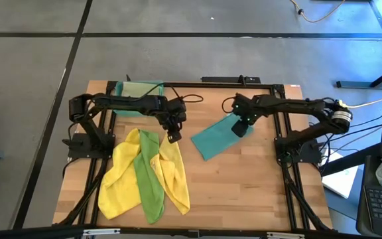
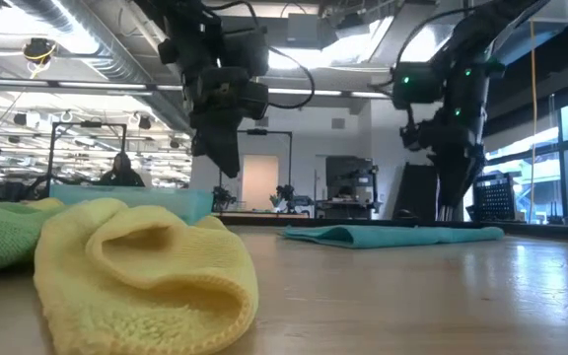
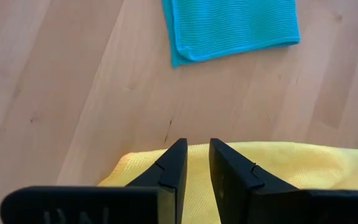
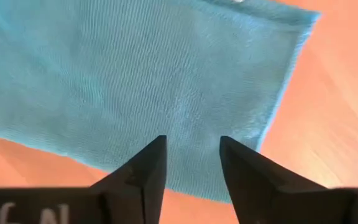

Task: Fold microfiber towels
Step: Fold the blue microfiber cloth

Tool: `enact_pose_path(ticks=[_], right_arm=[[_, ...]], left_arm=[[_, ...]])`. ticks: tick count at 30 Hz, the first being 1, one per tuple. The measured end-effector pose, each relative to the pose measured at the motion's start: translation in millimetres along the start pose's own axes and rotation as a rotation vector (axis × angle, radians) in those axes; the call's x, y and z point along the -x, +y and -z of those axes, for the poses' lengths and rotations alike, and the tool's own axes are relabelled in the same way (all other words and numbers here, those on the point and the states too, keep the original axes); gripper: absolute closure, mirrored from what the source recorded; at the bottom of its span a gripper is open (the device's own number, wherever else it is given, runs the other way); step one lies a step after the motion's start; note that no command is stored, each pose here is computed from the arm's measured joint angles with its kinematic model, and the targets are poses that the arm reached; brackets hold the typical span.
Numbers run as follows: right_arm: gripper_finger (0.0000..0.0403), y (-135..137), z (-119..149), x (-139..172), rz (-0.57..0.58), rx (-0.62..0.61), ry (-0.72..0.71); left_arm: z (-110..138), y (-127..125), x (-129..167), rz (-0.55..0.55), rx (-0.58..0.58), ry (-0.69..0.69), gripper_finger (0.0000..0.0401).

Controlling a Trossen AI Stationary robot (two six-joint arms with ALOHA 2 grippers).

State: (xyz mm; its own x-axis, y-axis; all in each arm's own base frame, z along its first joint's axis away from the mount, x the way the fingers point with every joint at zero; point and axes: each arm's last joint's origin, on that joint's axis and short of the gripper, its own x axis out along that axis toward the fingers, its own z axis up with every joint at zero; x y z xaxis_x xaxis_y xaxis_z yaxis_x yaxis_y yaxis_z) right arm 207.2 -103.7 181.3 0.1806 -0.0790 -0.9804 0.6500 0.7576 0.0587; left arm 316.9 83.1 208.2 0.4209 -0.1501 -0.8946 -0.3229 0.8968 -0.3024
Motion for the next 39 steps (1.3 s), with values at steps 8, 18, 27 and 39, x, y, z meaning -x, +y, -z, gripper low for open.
enact_pose_path(ticks=[8, 18, 27, 39], right_arm=[[0.0202, 26.0, -1.8, 20.1, -0.288, 0.094, -0.131], [0.0199, 141.4, 17.2, 22.0, -0.336, 0.693, -0.525], [0.0199, 198.4, 32.7, -30.0, -0.126, 0.868, -0.363], [0.0199, 218.1, 21.9, -62.2, -0.023, 0.79, -0.227]], left_arm=[[-2.2, -6.4, -1.6, -0.003, -0.056, -0.031, 0.034], [-3.6, -6.8, -1.6, -0.004, -0.09, -0.046, 0.034], [-2.3, -10.6, -2.6, 0.006, -0.118, -0.038, 0.034], [6.8, -14.5, -4.2, 0.006, -0.17, 0.046, 0.034]])
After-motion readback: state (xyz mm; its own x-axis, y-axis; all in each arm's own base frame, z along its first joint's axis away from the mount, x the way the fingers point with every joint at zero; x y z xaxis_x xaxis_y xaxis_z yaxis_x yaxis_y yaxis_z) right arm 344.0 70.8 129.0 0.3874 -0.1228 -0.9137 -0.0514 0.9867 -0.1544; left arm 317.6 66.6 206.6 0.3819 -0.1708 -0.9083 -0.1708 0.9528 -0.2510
